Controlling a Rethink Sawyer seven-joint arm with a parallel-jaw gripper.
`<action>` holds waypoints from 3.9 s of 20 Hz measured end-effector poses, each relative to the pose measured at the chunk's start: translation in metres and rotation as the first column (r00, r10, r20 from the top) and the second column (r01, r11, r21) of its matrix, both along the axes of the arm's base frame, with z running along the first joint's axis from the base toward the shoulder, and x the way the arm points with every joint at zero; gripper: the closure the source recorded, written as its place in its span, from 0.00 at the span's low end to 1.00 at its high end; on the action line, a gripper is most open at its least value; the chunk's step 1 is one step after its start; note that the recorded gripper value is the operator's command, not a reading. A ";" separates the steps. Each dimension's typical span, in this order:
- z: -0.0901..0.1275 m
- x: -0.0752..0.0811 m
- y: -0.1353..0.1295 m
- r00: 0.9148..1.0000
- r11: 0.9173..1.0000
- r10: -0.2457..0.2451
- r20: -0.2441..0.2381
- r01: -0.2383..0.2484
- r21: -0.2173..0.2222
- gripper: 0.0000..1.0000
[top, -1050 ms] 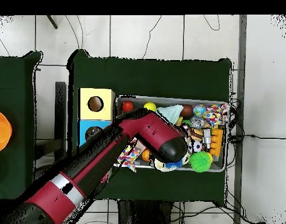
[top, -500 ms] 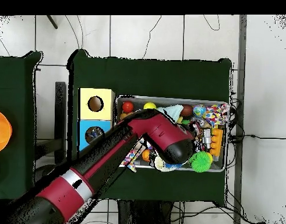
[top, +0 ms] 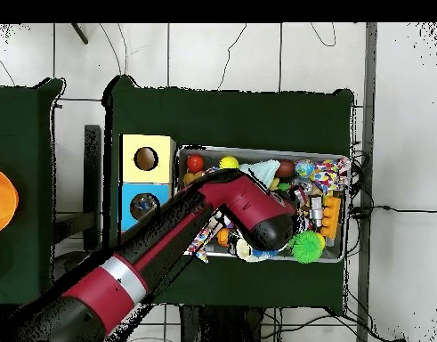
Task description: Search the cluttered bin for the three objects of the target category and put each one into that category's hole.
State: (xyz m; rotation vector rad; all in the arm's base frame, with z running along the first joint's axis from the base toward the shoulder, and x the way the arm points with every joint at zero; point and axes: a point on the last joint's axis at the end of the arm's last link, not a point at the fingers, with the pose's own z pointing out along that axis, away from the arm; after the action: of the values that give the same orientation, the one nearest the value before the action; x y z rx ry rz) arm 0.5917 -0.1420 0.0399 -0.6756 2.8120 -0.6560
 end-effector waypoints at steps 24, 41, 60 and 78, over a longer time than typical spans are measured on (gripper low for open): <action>-0.070 -0.006 -0.051 0.988 0.993 0.105 0.115 -0.098 -0.064 0.00; -0.070 -0.009 -0.042 0.986 0.995 0.095 0.137 -0.094 -0.012 0.00; -0.087 -0.027 -0.003 0.835 0.808 0.463 -0.298 -0.536 -0.244 0.00; -0.093 -0.023 -0.021 0.875 0.841 0.408 -0.260 -0.471 -0.265 0.00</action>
State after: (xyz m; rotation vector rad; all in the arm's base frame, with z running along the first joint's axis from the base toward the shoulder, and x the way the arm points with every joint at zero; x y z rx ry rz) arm 0.5686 -0.1631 -0.0527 -1.4708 2.5726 -1.0059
